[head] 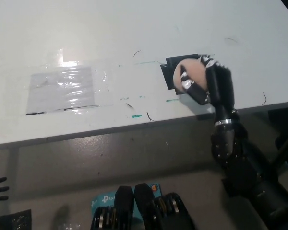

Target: The robot uses its right hand to grab and squeeze a pink dumpling toy kept on the black mask on the desk

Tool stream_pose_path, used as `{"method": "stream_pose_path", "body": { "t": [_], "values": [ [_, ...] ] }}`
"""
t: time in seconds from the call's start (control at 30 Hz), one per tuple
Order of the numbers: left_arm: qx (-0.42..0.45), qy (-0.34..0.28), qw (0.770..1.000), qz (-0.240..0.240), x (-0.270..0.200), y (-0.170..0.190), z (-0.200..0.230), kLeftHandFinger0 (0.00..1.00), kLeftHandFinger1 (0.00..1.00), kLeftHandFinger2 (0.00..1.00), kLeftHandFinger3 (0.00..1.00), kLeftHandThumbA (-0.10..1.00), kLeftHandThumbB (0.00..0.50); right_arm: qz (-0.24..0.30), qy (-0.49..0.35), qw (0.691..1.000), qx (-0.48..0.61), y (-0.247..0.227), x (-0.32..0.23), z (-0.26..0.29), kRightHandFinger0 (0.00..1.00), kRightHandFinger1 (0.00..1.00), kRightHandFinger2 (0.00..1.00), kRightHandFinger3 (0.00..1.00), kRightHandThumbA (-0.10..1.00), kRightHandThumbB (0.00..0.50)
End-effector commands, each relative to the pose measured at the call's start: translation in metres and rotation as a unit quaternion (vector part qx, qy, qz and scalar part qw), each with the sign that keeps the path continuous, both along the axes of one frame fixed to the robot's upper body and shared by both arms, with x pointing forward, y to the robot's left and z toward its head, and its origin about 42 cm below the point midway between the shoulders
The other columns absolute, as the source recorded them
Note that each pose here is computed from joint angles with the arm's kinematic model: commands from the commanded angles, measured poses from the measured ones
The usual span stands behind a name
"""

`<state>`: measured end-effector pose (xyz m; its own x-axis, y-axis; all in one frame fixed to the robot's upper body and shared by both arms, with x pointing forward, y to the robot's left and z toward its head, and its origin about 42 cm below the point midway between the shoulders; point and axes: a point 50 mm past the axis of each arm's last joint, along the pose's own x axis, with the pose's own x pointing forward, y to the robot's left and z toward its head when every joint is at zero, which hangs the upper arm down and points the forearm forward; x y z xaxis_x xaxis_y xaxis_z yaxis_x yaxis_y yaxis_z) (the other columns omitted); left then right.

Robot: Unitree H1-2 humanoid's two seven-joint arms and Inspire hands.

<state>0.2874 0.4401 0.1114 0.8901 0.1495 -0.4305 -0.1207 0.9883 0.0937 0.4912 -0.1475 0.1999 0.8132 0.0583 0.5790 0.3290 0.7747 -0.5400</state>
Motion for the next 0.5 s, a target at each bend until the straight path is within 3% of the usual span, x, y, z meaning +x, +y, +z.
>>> {"method": "stream_pose_path", "body": {
  "t": [0.0, 0.07, 0.2, 0.47],
  "values": [
    [0.009, -0.022, 1.0, -0.007, 0.005, 0.007, 0.017, 0.71, 0.75, 0.84, 0.9, 1.0, 0.109, 0.013, -0.172, 0.983, 0.054, 0.004, 0.008, 0.074, 0.0, 0.13, 0.52, 0.08, -0.1, 0.248],
    [0.013, -0.022, 1.0, -0.009, 0.006, 0.007, 0.019, 0.71, 0.75, 0.84, 0.9, 1.0, 0.12, 0.012, -0.171, 0.984, 0.054, 0.005, 0.008, 0.073, 0.0, 0.04, 0.47, 0.02, -0.1, 0.276],
    [0.012, -0.026, 1.0, -0.007, 0.008, 0.009, 0.021, 0.7, 0.74, 0.81, 0.9, 1.0, 0.135, 0.01, -0.169, 0.984, 0.048, 0.007, 0.009, 0.07, 0.0, 0.04, 0.48, 0.02, -0.1, 0.277],
    [0.009, -0.029, 1.0, -0.003, 0.009, 0.009, 0.025, 0.72, 0.75, 0.81, 0.89, 1.0, 0.109, 0.007, -0.163, 0.986, 0.043, 0.01, 0.009, 0.062, 0.0, 0.04, 0.5, 0.02, -0.1, 0.267]
  ]
}}
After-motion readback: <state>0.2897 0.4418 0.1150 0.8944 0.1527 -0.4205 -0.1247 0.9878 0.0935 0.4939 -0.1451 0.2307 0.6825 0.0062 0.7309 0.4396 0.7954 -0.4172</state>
